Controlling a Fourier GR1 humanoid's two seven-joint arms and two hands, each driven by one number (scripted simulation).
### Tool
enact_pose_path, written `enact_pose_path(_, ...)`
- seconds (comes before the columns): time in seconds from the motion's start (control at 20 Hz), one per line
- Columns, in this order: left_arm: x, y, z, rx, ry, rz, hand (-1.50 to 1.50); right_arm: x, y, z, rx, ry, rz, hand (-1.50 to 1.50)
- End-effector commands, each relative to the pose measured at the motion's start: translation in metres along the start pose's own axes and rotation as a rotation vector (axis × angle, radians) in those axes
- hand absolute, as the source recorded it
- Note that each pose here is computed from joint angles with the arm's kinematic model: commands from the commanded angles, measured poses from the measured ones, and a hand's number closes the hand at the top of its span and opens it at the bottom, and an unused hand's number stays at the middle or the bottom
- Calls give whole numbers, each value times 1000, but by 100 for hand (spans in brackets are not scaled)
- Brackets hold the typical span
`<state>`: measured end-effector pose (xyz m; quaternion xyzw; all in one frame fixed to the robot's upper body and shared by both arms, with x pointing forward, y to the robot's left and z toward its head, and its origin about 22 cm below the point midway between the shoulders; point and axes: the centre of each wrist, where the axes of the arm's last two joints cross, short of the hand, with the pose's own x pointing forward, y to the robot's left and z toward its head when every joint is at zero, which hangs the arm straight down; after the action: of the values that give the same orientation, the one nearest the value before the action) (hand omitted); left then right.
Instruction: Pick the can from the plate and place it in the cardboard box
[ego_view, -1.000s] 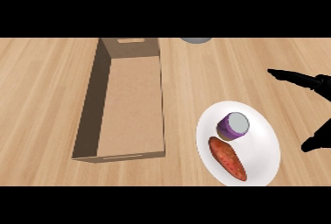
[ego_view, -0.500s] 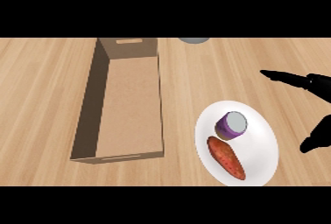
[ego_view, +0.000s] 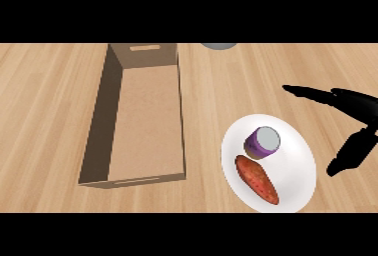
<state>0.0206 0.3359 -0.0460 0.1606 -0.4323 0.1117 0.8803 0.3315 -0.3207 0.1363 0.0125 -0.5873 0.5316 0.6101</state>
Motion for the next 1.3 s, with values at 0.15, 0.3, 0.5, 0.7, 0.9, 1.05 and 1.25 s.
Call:
enact_pose_path(0.15, 105, -53, -35, -183, -512, 147, 0, 1, 13, -15, -12, 4, -12, -150)
enact_pose_path(0.3, 106, -51, -35, -177, -505, 149, 0, 4, 18, -23, -4, 14, -14, -150)
enact_pose_path(0.5, 104, -47, -37, -176, -509, 136, 0, 2, 21, -25, 14, 35, -11, -150)
enact_pose_path(0.7, 100, -50, -39, -171, -511, 140, 0, 7, 24, -32, 14, 34, -2, -150)
enact_pose_path(0.9, 103, -44, -39, -182, -516, 121, 0, 8, 27, -37, 5, 55, 25, -150)
enact_pose_path(1.05, 101, -45, -39, -168, -518, 136, 0, 6, 35, -43, 8, 66, 22, -150)
enact_pose_path(1.25, 102, -45, -36, -171, -514, 137, 0, 9, 43, -50, 20, 73, 29, -150)
